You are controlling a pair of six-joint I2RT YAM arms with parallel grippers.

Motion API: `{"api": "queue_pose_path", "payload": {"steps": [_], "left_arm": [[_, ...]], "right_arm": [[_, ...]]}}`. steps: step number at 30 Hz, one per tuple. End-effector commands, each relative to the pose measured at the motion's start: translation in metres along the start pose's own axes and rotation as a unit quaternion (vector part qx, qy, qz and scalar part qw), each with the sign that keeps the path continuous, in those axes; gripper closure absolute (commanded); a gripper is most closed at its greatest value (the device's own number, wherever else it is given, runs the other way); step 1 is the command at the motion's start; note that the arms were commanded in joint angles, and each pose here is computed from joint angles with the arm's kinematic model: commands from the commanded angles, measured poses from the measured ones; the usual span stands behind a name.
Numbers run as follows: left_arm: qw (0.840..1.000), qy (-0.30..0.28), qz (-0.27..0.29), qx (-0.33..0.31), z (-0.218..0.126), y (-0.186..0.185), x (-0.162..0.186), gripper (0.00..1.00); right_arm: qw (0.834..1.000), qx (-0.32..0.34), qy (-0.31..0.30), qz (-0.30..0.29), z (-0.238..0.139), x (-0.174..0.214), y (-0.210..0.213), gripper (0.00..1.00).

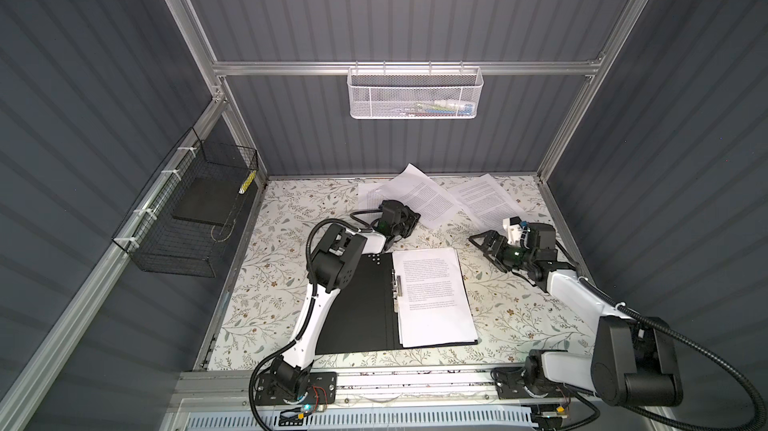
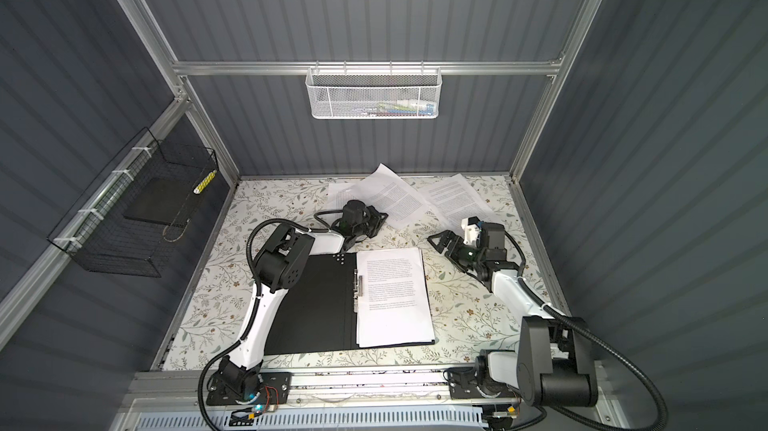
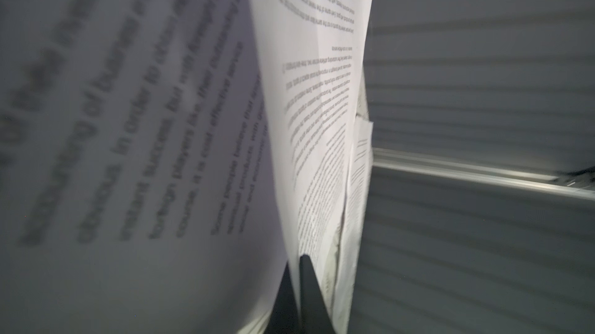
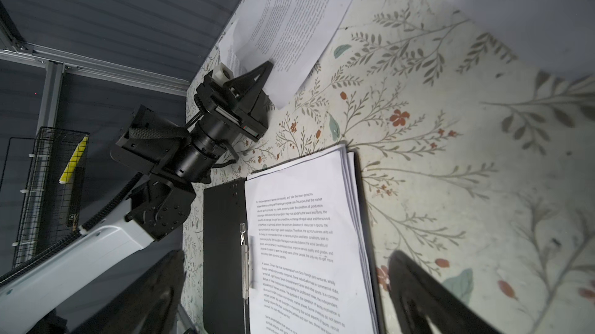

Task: Put the files into the folder
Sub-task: 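Reach the left gripper to the loose text sheets and grasp one, then lift the text sheet with the left gripper while the right gripper approaches it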

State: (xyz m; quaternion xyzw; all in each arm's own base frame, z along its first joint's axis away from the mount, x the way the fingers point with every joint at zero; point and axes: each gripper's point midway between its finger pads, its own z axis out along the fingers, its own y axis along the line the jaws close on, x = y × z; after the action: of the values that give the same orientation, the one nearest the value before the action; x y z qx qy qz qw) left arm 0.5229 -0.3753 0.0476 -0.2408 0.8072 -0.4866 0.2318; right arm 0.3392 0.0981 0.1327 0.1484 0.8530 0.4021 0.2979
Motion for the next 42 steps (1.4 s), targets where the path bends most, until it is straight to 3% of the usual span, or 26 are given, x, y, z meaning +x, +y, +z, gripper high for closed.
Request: {"api": "queue_pose_path", "payload": {"steps": [1, 5, 7, 15, 21, 29, 37, 42], "left_arm": [[0.985, 0.051, 0.164, -0.013, -0.038, -0.067, 0.001, 1.0], [0.958, 0.08, 0.276, -0.005, -0.078, -0.117, 0.005, 1.0], [0.946, 0.109, 0.305, 0.006, -0.094, -0.137, 0.013, 1.0], [0.908, 0.223, 0.335, 0.117, -0.138, -0.206, 0.053, 1.0], [0.873, 0.275, 0.379, 0.137, -0.159, -0.212, 0.069, 1.0], [0.86, 0.299, 0.369, 0.185, -0.173, -0.216, 0.082, 1.0], [0.855, 0.315, 0.347, 0.222, -0.185, -0.224, 0.092, 1.0], [0.855, 0.324, 0.334, 0.229, -0.19, -0.22, 0.098, 1.0]], "right_arm": [[0.999, 0.003, -0.04, -0.031, -0.005, -0.023, 0.006, 0.01], [0.997, -0.018, -0.07, -0.039, -0.004, -0.038, 0.013, 0.01], [0.996, -0.034, -0.078, -0.038, -0.001, -0.044, 0.014, 0.01], [0.989, -0.093, -0.111, -0.003, -0.005, -0.071, 0.012, 0.01], [0.979, -0.145, -0.14, 0.016, -0.021, -0.093, 0.015, 0.01], [0.969, -0.203, -0.141, -0.016, -0.028, -0.098, 0.038, 0.01], [0.956, -0.267, -0.125, -0.001, -0.017, -0.107, 0.046, 0.01], [0.955, -0.272, -0.115, -0.001, -0.008, -0.11, 0.049, 0.11]]}}
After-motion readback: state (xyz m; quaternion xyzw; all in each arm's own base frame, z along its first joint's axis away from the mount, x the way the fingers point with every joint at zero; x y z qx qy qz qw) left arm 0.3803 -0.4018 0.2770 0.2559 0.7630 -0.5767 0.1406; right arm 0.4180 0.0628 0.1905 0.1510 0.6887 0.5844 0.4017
